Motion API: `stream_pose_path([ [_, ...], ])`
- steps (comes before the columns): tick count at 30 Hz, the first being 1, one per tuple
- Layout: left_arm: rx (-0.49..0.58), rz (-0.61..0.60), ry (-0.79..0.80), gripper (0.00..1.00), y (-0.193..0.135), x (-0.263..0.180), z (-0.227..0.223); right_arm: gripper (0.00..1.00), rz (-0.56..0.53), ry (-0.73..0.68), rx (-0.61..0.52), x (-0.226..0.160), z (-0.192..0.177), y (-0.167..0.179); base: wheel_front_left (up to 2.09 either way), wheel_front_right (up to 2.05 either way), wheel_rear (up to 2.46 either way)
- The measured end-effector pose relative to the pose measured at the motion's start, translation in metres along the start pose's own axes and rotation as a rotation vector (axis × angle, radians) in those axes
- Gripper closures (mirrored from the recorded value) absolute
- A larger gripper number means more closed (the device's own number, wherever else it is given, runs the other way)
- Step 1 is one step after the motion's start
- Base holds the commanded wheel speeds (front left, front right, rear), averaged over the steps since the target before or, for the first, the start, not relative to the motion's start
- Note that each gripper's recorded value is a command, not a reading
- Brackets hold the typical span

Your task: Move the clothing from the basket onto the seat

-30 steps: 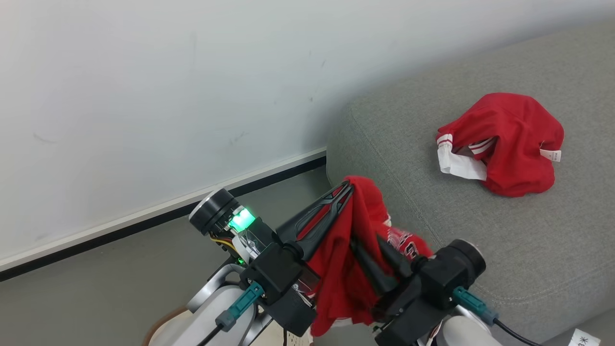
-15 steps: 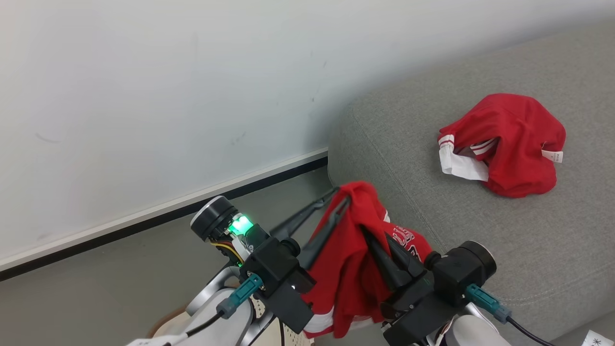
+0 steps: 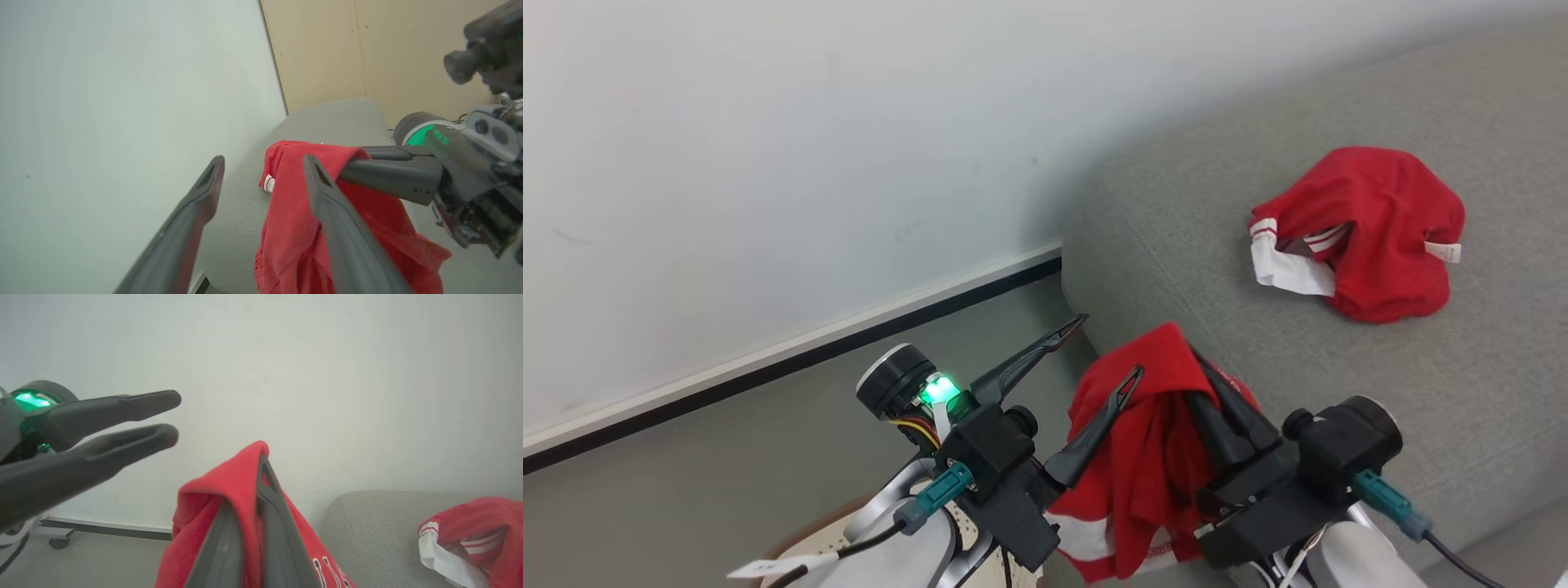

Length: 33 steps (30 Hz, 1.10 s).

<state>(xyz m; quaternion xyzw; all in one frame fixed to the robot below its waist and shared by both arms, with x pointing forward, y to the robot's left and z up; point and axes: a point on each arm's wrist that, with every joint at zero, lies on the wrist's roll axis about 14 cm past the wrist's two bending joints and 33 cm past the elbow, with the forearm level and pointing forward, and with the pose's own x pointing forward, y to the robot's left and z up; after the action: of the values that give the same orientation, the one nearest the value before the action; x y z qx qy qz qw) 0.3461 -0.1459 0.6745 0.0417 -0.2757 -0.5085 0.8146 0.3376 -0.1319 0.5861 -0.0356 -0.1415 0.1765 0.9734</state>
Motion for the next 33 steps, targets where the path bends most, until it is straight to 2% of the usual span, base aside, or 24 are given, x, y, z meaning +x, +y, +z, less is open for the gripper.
stream_pose_path([
  [7,-0.028,-0.056,0.000,0.00,-0.012,0.013,-0.008,1.00,-0.100,-0.029,-0.041,-0.010,0.014,-0.030,0.00,0.00,0.00],
  [15,-0.079,-0.167,-0.022,0.00,-0.038,0.035,-0.015,1.00,-0.266,-0.047,-0.094,-0.033,0.029,-0.073,0.00,0.00,0.00],
  [25,-0.190,-0.306,-0.013,0.00,-0.068,0.052,-0.048,1.00,-0.449,0.011,-0.128,-0.056,0.017,-0.109,0.00,0.00,0.00],
  [33,-0.263,-0.340,0.030,0.00,-0.070,0.051,-0.083,1.00,-0.510,0.015,-0.125,-0.048,0.012,-0.121,0.13,0.13,0.13],
])
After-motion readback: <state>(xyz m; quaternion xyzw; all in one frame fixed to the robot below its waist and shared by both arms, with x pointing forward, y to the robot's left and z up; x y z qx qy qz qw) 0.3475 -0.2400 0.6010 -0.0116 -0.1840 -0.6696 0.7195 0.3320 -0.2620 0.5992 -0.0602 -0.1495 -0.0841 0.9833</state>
